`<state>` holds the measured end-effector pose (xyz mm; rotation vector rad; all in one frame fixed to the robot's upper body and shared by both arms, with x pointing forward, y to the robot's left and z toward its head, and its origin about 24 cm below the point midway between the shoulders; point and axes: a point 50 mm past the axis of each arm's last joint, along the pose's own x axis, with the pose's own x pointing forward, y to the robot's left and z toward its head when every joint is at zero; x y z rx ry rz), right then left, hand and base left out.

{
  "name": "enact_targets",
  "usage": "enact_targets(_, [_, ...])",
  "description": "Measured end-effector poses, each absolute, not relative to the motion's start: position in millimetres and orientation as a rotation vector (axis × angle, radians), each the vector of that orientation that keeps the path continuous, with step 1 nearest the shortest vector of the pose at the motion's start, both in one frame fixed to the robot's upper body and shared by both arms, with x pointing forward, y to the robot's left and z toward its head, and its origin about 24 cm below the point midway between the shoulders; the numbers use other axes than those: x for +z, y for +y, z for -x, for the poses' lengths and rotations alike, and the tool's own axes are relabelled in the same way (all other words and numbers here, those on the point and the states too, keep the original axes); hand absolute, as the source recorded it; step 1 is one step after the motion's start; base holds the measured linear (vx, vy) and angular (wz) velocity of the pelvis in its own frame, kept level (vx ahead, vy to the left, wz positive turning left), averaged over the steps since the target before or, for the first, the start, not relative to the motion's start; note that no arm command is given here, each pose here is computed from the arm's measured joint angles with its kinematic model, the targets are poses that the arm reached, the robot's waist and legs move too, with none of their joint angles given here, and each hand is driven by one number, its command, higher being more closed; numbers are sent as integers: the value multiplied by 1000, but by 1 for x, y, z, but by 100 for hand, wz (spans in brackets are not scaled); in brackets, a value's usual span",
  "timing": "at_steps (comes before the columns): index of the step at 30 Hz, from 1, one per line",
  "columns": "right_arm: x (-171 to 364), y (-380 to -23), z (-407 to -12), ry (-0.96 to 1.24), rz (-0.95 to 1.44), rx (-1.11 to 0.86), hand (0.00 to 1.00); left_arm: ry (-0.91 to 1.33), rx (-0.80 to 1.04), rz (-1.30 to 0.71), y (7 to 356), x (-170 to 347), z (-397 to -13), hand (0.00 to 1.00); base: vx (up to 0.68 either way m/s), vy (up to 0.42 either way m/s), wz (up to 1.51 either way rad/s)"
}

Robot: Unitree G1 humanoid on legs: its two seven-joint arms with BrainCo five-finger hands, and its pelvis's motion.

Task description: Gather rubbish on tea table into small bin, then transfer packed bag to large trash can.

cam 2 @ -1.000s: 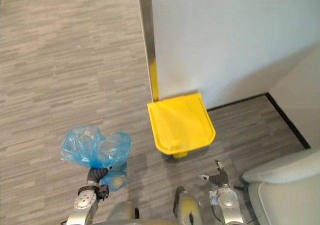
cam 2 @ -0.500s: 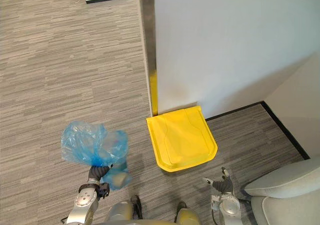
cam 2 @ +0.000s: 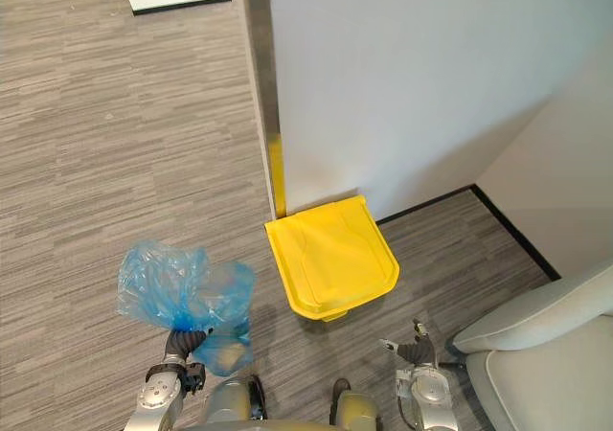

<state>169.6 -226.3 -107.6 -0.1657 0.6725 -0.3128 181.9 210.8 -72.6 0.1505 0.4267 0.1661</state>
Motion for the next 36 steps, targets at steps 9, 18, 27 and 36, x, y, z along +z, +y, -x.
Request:
enact_targets(9, [-107,-236,-170,683,181,-348,0,330,142,-162,203,-54,-219,100,5,-68,76])
enact_targets(18, [-110,-224,-168,687,121,-350,0,407,135,-161,199,-70,-208,100,170,-135,35])
enact_targets(27, [-102,-240,-177,650,140,-386,0,436,114,-122,186,-77,-208,100,234,-160,-26])
enact_targets(36, [-110,-225,-169,687,154,-318,0,471,152,-137,198,-84,-193,100,-145,37,-40])
